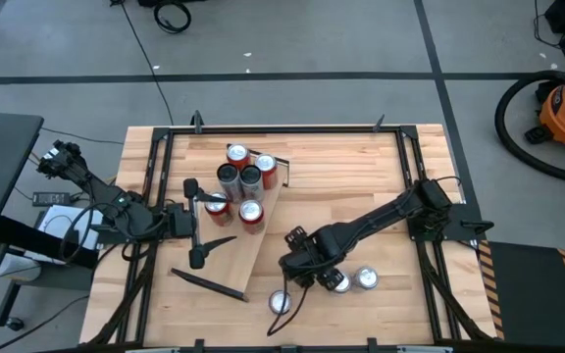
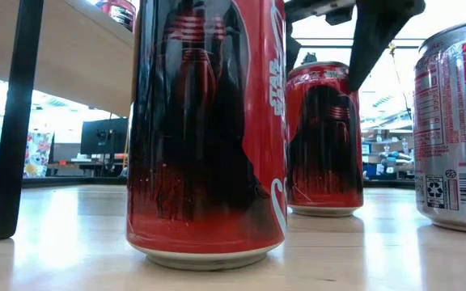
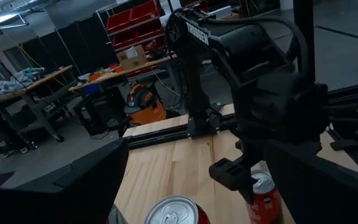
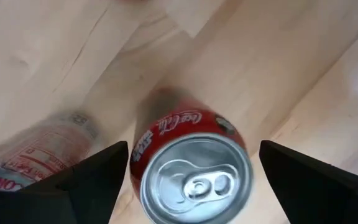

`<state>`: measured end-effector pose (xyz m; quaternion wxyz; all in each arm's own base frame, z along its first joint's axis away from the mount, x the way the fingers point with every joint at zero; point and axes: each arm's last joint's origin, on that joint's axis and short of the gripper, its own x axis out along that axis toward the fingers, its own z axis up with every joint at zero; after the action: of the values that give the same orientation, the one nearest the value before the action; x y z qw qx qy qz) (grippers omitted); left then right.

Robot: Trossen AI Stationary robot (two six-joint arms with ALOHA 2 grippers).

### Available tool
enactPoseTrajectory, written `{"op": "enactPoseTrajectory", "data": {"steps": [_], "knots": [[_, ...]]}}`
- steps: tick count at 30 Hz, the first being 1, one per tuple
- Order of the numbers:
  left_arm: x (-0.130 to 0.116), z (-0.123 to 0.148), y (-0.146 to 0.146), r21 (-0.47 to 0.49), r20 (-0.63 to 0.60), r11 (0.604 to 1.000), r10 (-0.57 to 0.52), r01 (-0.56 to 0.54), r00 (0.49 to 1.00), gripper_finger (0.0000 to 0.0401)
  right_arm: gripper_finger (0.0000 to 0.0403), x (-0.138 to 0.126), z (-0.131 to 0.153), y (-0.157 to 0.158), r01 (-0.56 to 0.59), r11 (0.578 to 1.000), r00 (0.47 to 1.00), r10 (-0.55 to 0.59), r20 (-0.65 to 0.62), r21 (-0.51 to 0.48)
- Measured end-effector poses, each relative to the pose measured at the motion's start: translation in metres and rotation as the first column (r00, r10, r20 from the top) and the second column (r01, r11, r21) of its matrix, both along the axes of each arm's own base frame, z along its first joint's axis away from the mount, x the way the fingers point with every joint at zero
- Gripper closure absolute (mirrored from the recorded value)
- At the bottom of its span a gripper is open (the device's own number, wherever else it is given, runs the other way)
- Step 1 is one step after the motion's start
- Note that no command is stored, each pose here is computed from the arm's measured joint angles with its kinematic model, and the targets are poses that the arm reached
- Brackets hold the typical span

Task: Place canned beverage on shelf
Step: Put the right red soda can on the shelf

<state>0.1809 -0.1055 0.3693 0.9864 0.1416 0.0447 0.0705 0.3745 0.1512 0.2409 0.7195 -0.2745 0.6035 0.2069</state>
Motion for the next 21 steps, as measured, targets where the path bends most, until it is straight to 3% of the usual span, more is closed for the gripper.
{"op": "enactPoseTrajectory", "data": {"steps": [5,11,14,17,19,21], "knots": [[0.0000,0.0000,-0.0001,0.000,0.000,1.000,0.000,0.000,1.000,0.0014,0.0036,-0.0004,-0.0089,-0.0055,0.049,0.999,0.998,-0.048,-0.026,0.015],[0.0000,-0.0001,0.0000,0.000,-0.001,1.000,0.000,0.000,1.000,0.0014,0.0083,0.0007,-0.0103,-0.0094,0.281,0.958,0.959,-0.280,-0.033,0.055],[0.0000,-0.0001,0.0000,0.001,-0.001,1.000,0.000,0.000,1.000,0.0014,0.0085,0.0009,-0.0103,-0.0098,0.454,0.887,0.891,-0.453,-0.037,0.082],[0.0000,-0.0001,-0.0001,0.000,-0.001,1.000,0.000,0.000,1.000,0.0014,0.0075,0.0015,-0.0103,-0.0107,0.660,0.742,0.750,-0.659,-0.051,0.120],[0.0000,-0.0001,-0.0001,0.000,-0.001,1.000,0.000,0.000,1.000,0.0014,0.0052,0.0023,-0.0102,-0.0112,0.734,0.664,0.676,-0.734,-0.064,0.140],[0.0000,0.0000,0.0000,-0.004,0.000,1.000,0.000,0.000,1.000,0.0014,0.0023,0.0022,-0.0103,-0.0106,0.740,0.655,0.670,-0.737,-0.088,0.152]]}}
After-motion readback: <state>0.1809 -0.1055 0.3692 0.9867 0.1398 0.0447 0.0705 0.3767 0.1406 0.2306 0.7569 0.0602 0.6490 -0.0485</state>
